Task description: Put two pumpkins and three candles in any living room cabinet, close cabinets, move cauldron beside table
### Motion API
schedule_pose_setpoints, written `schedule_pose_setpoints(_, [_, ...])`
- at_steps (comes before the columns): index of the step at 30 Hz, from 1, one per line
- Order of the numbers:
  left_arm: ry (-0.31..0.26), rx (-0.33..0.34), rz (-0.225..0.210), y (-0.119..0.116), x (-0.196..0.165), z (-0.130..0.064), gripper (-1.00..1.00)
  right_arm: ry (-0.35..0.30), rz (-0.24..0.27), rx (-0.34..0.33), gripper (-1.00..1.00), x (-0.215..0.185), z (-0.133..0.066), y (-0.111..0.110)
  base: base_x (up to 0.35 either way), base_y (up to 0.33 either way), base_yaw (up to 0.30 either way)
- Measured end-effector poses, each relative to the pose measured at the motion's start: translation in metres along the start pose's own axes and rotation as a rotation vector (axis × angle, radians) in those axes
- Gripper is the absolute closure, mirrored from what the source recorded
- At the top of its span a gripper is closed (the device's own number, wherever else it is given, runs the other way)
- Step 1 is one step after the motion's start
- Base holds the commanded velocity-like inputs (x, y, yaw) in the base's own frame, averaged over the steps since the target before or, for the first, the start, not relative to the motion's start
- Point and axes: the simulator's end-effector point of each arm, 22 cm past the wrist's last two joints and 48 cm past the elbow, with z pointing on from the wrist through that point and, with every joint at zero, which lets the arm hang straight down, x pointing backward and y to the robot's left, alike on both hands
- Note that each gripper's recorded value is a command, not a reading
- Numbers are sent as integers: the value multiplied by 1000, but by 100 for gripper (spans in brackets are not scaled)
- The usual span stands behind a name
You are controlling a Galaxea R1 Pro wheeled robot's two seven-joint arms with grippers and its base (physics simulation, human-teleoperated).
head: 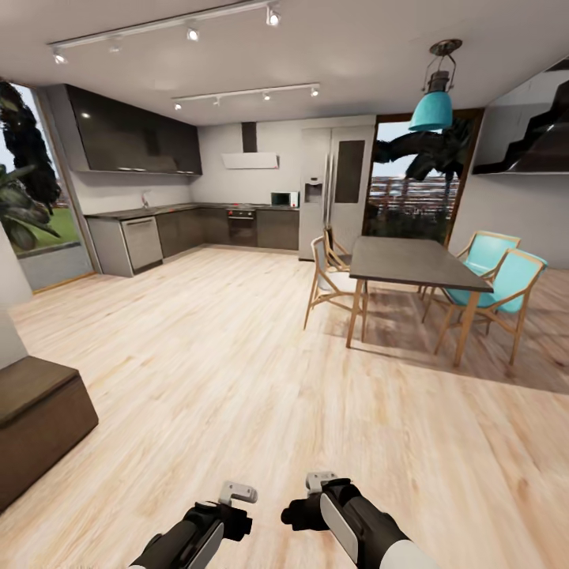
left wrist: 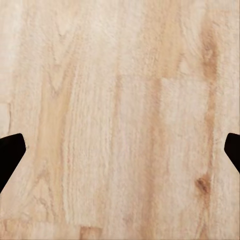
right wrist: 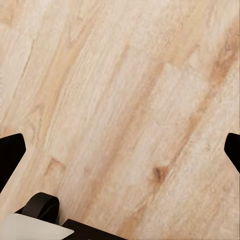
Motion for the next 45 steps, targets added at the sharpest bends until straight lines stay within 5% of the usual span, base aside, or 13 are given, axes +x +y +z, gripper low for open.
schedule_pose_setpoints(27, [0, 3, 0, -1, 0, 0, -100, 0, 0, 0, -100, 0, 0, 0, 15, -4, 290])
schedule_pose_setpoints(45, [-1, -2, 0, 0, 0, 0, -100, 1, 0, 0, -100, 0, 0, 0, 265, -19, 290])
